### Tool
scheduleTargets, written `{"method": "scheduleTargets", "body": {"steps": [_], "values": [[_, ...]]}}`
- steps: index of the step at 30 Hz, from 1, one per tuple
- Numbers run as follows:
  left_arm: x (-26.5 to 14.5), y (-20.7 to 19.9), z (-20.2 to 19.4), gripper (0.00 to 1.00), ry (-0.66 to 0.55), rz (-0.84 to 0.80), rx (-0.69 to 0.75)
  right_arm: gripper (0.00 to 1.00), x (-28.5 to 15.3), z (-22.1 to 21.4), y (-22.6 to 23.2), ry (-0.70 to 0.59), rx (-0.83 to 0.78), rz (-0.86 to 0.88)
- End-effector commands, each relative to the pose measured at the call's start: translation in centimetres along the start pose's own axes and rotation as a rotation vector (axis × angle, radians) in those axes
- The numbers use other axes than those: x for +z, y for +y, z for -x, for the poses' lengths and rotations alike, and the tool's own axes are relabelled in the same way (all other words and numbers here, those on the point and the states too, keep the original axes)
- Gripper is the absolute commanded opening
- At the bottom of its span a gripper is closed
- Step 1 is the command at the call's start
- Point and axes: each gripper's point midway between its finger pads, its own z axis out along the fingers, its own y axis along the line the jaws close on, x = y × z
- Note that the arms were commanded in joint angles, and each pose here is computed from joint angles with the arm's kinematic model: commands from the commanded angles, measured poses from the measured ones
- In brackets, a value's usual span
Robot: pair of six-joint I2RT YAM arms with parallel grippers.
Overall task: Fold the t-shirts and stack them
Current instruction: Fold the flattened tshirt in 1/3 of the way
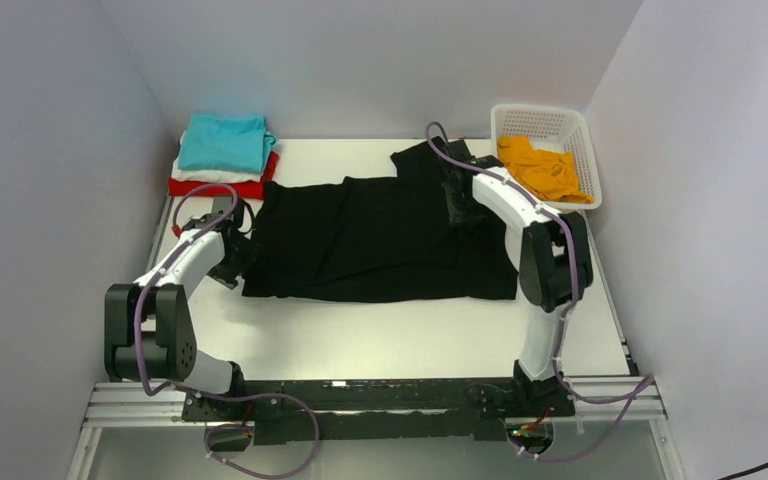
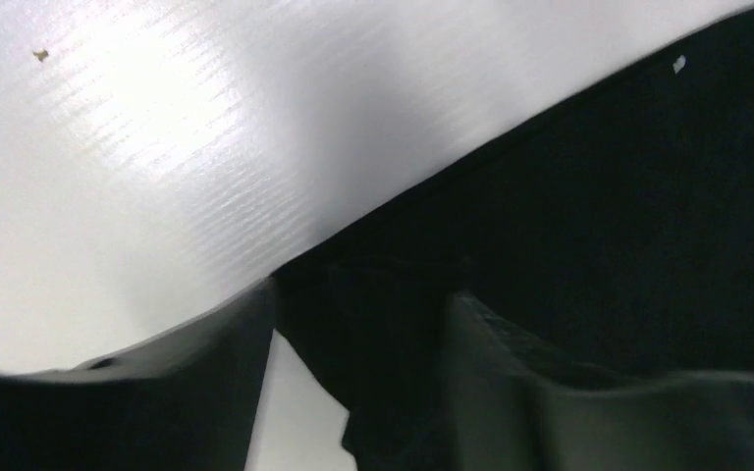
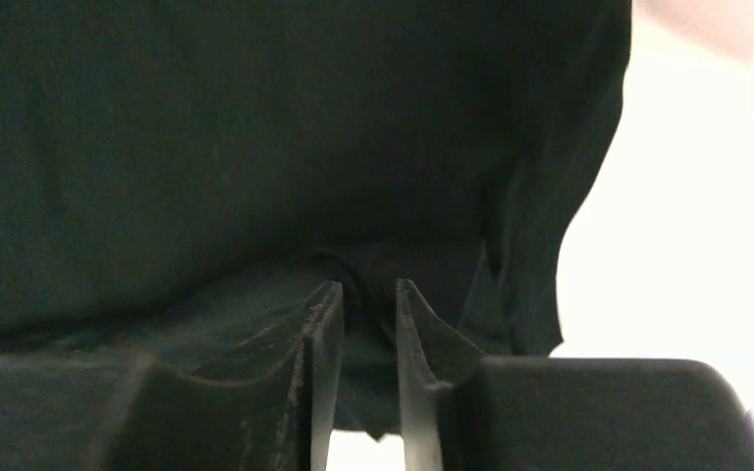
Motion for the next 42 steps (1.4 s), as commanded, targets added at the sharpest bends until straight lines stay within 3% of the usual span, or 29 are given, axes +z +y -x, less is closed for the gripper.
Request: {"method": "scheduleTargets", "body": {"steps": [1, 2, 3, 4, 5, 6, 10, 14, 16, 20, 27, 33, 42], "values": [[-2.4, -2.3, 3.2, 0.84, -0.083, -0.087, -0.054, 0.39, 1.7, 5.6, 0.0, -0.109, -0.025, -0.024], [-3.1, -2.3, 3.7, 0.96, -0.101, -0.101, -0.06, 0.41, 1.9, 6.6, -0.2, -0.132, -0.022, -0.046], [-3.8, -2.3, 4.2, 0.99, -0.121, -0.117, -0.069, 0.45, 1.7, 7.6, -0.5, -0.157, -0.012, -0.072], [-4.6, -2.1, 4.6, 0.99, -0.142, -0.136, -0.073, 0.62, 1.2, 8.3, -1.1, -0.179, 0.005, -0.105], [-5.2, -1.9, 4.9, 0.99, -0.159, -0.147, -0.076, 0.91, 0.6, 8.8, -1.4, -0.201, 0.024, -0.124], [-5.9, -1.5, 5.1, 0.99, -0.174, -0.155, -0.079, 0.99, -0.7, 9.3, -1.8, -0.236, 0.047, -0.125], [-7.8, -1.6, 4.9, 0.99, -0.179, -0.251, -0.01, 1.0, -2.7, 5.8, -0.9, -0.278, 0.095, 0.005], [-9.8, -6.9, 1.7, 0.99, -0.064, -0.582, 0.22, 1.0, -3.6, 1.1, 2.5, -0.29, 0.134, 0.271], [-10.2, -8.8, -0.5, 0.99, -0.011, -0.672, 0.303, 1.0, -3.7, -1.1, 4.3, -0.259, 0.179, 0.392], [-8.8, -10.2, -4.2, 0.99, 0.048, -0.632, 0.466, 1.0, -3.0, -2.7, 6.9, -0.256, 0.228, 0.543], [-4.6, -9.2, -7.3, 0.99, 0.155, -0.529, 0.528, 1.0, 0.8, -3.9, 7.2, -0.168, 0.252, 0.494], [-3.2, -7.9, -7.6, 0.99, 0.15, -0.473, 0.54, 1.0, 1.6, -1.2, 7.9, -0.245, 0.27, 0.505], [-3.4, -7.4, -7.3, 1.0, 0.139, -0.461, 0.538, 1.0, -0.2, 8.5, 12.1, -0.454, 0.309, 0.702]]}}
